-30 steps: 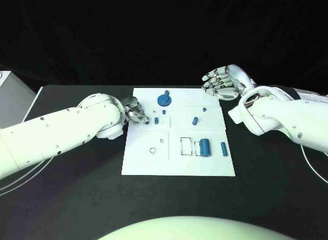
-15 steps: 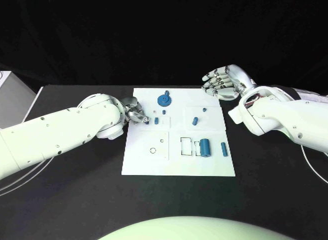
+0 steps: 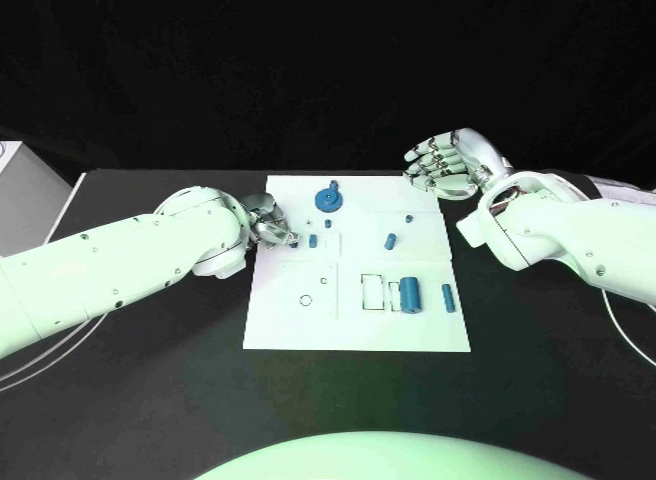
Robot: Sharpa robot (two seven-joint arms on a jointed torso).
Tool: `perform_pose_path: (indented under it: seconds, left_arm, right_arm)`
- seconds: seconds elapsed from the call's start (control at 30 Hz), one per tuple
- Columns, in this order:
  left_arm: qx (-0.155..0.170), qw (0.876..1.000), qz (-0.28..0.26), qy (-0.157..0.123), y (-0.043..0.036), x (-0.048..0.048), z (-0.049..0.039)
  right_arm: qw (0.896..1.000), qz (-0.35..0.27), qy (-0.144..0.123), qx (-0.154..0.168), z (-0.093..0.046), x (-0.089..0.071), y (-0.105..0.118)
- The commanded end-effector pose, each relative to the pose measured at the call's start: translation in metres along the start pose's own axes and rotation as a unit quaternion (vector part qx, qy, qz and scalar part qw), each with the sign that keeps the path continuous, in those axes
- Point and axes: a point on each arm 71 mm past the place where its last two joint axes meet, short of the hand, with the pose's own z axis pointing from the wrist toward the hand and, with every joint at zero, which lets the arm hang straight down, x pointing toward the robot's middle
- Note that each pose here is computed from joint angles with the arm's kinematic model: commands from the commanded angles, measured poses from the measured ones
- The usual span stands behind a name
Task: Assemble the parts on the task board
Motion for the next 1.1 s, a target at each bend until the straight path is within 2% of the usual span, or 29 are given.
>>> perform_pose_path:
  seconds: [0.03, 1.1]
  left_arm:
    - [-0.006, 1.000, 0.004, 0.014, 0.0017, 0.0044, 0.0003]
    - [0.000, 1.000, 0.004, 0.021, -0.0007, 0.0062, 0.0000]
  right_arm:
    - [1.000, -0.001, 0.006, -0.005, -0.0001, 0.0010, 0.0010]
    - [1.000, -0.001, 0.007, -0.006, 0.0003, 0.0018, 0.0016]
